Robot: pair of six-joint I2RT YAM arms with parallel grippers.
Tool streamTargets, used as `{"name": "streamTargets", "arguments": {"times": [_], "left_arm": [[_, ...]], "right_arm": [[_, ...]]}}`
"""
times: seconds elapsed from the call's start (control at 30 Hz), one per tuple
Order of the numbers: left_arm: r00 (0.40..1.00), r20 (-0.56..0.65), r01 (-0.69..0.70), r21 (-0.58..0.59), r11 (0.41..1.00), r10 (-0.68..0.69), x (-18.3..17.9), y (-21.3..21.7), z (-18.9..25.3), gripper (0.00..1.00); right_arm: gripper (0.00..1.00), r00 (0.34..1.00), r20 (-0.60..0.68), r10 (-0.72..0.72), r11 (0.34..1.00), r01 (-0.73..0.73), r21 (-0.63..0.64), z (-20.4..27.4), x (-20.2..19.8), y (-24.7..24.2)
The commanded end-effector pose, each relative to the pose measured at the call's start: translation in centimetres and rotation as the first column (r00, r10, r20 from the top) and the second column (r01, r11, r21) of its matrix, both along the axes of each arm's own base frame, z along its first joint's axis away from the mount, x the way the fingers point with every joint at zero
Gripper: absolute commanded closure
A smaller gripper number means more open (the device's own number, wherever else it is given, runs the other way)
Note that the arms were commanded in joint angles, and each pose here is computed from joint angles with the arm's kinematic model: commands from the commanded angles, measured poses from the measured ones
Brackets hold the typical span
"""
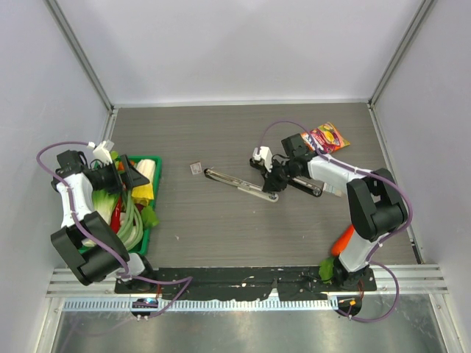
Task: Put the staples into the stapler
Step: Install the staple into the stapler.
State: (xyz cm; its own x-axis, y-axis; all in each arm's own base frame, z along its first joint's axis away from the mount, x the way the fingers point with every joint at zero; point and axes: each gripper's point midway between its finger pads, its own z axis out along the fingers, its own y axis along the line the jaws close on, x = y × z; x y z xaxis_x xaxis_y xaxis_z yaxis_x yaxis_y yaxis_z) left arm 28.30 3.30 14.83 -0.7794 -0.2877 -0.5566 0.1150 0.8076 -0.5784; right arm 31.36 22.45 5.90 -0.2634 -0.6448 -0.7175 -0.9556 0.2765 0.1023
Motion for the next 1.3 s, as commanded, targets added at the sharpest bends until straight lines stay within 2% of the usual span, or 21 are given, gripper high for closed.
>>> {"name": "streamTargets", "arguments": {"times": [0.0,1.27], "left_arm": [[1.000,0.007,0.000,0.013,1.000,0.000,0.1,0.5,-0.1,0.00],[1.000,0.002,-0.002,0.008,1.000,0.002,0.2,0.5,-0.2,0.00]], "right_arm": [[0.91,0.998,0.061,0.000,0.999,-0.003,0.037,2.4,0.4,0.9],[0.91,0.999,-0.030,-0.015,0.999,0.017,0.037,0.7,0.2,0.8]]}}
